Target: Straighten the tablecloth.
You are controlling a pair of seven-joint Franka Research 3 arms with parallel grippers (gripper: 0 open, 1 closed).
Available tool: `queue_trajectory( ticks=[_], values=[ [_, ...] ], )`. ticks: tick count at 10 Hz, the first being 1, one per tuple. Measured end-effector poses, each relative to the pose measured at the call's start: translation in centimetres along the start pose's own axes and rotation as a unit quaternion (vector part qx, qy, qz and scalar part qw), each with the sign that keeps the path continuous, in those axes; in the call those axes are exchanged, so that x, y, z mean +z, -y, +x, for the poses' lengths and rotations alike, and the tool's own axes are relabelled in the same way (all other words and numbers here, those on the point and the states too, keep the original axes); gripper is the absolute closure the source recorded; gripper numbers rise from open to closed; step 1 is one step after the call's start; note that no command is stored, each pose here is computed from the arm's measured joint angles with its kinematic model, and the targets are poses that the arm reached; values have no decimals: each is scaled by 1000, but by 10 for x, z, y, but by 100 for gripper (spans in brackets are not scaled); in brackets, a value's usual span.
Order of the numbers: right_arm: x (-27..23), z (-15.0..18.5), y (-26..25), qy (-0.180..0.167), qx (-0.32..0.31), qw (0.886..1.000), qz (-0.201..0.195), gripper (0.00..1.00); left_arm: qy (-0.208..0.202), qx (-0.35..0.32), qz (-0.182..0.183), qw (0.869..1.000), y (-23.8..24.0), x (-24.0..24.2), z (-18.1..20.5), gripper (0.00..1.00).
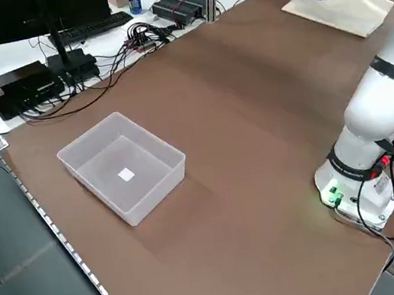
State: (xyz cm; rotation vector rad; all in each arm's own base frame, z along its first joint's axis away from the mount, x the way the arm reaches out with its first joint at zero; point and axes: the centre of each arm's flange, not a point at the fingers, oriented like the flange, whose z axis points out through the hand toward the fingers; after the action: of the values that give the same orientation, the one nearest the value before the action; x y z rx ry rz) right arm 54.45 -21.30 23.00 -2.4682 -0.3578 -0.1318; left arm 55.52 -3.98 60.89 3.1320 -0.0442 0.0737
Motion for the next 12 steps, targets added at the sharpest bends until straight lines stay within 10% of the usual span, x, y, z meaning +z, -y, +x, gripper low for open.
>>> queue_trajectory(
  ticks=[3,8,12],
  values=[
    [-16,1,-8,-4,-17,1000,-16,84,0,0,0,1000,0,0,0,0],
    [-37,13,-10,2,-43,998,-45,6,0,0,0,1000,0,0,0,0],
    [-17,-6,-36,8,-37,999,-26,0,0,0,0,1000,0,0,0,0]
  ],
)
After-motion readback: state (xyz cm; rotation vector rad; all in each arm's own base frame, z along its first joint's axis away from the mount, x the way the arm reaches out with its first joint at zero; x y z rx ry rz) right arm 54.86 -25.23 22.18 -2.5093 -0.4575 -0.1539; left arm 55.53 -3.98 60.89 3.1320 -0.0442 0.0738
